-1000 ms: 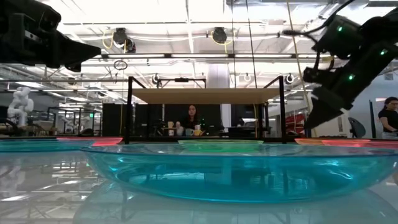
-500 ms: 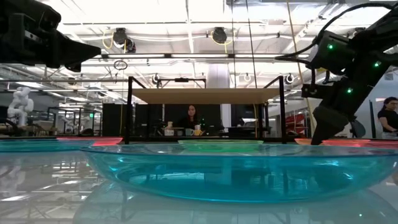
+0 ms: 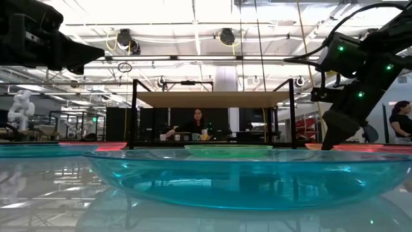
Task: Place and stack plates onto a shelf
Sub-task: Put the top orange plate on the shelf
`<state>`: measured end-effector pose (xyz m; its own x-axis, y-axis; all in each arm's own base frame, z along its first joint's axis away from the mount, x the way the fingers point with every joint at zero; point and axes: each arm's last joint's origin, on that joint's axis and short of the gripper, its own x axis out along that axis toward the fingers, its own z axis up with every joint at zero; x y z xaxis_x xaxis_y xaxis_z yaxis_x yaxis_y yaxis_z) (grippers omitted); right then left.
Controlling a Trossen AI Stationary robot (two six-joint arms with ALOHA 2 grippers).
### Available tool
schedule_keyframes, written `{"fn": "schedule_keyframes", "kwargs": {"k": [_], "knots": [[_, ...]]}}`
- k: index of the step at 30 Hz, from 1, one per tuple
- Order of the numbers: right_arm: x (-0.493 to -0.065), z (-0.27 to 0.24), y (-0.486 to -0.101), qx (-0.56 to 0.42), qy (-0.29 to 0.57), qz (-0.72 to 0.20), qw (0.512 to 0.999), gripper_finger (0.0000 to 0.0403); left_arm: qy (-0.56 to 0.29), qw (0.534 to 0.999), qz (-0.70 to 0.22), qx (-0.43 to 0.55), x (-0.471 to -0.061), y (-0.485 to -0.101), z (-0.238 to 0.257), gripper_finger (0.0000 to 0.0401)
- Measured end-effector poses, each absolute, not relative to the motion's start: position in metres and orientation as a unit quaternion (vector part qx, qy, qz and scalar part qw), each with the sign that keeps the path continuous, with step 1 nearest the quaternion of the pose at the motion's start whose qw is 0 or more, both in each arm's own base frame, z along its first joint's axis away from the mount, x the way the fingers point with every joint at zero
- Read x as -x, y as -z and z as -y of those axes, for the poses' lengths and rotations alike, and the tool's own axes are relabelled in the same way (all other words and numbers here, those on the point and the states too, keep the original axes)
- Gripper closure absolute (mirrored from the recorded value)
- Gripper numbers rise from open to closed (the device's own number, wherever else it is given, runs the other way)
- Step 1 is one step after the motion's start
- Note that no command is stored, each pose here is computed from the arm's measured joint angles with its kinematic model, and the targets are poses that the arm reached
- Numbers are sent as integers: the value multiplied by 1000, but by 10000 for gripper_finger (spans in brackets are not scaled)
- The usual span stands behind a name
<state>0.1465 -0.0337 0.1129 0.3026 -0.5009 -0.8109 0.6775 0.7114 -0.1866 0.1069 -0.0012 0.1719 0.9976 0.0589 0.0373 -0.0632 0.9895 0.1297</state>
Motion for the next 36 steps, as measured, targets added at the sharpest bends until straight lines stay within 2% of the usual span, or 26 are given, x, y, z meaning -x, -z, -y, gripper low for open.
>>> {"fn": "schedule_keyframes", "kwargs": {"k": [15, 29, 36], "knots": [[-148, 34, -114, -84, 360, -454, 810, 398, -31, 997, 17, -66, -107, -172, 1, 397], [-149, 32, -146, -110, 335, -425, 834, 402, -31, 997, 17, -66, -107, -172, 1, 397], [-141, 32, -169, -119, 353, -403, 836, 403, -31, 997, 17, -66, -107, -172, 1, 397]]}}
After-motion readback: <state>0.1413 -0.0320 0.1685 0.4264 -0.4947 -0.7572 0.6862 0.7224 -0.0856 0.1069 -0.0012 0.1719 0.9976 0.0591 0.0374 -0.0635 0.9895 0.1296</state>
